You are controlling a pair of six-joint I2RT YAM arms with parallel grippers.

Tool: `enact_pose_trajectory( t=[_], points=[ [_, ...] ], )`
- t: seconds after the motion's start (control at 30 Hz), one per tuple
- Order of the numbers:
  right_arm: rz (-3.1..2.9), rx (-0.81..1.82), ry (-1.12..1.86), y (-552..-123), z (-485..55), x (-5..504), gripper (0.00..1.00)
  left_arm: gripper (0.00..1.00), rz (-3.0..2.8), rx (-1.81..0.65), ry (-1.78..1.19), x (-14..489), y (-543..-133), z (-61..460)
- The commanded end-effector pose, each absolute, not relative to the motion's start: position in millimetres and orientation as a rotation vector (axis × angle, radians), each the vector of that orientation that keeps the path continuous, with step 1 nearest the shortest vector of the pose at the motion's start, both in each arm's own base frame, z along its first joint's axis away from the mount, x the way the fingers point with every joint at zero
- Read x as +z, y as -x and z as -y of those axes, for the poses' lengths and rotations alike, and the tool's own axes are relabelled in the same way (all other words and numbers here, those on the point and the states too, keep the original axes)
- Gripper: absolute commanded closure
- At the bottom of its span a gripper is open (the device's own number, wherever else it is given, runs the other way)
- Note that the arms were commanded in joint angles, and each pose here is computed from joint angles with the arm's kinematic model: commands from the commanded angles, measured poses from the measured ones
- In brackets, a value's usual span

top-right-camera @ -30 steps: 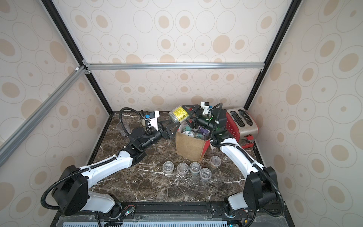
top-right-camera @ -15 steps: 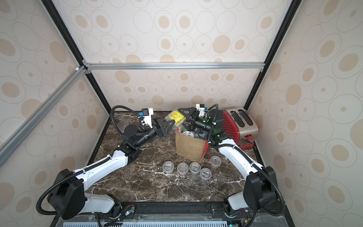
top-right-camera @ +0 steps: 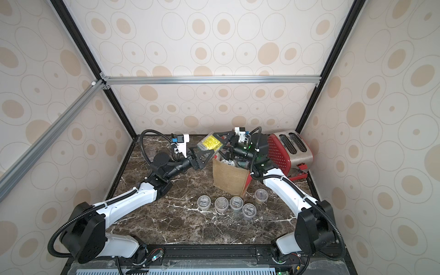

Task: Take out the seed jars from the canvas bag
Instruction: Place the seed jar at the center of the board.

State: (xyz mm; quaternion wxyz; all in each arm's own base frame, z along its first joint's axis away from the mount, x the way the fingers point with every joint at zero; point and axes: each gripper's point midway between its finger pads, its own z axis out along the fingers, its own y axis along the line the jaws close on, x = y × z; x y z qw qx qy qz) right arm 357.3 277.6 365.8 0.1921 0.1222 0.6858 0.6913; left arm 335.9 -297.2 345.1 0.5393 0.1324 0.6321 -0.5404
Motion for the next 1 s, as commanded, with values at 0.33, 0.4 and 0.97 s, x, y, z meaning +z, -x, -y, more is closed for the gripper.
enact_pose_trajectory(
  t=[0.33, 0.4, 0.97],
  points=[
    [-1.893, 1.970, -0.309, -354.8, -283.4, 371.7, 0.24, 0.32, -1.459, -1.362, -0.316, 356.2, -334.1, 301.5],
    [-1.899, 1.964, -0.312, -355.5, -283.4, 368.9, 0.23, 0.32, -1.457, -1.358, -0.312, 356.7, -333.7, 300.4],
    [-2.057, 1.604, -0.274, -347.0, -245.9, 338.1, 0.00, 0.33, -1.690, -1.095, -0.168, 324.8, -339.8, 265.0]
  ],
)
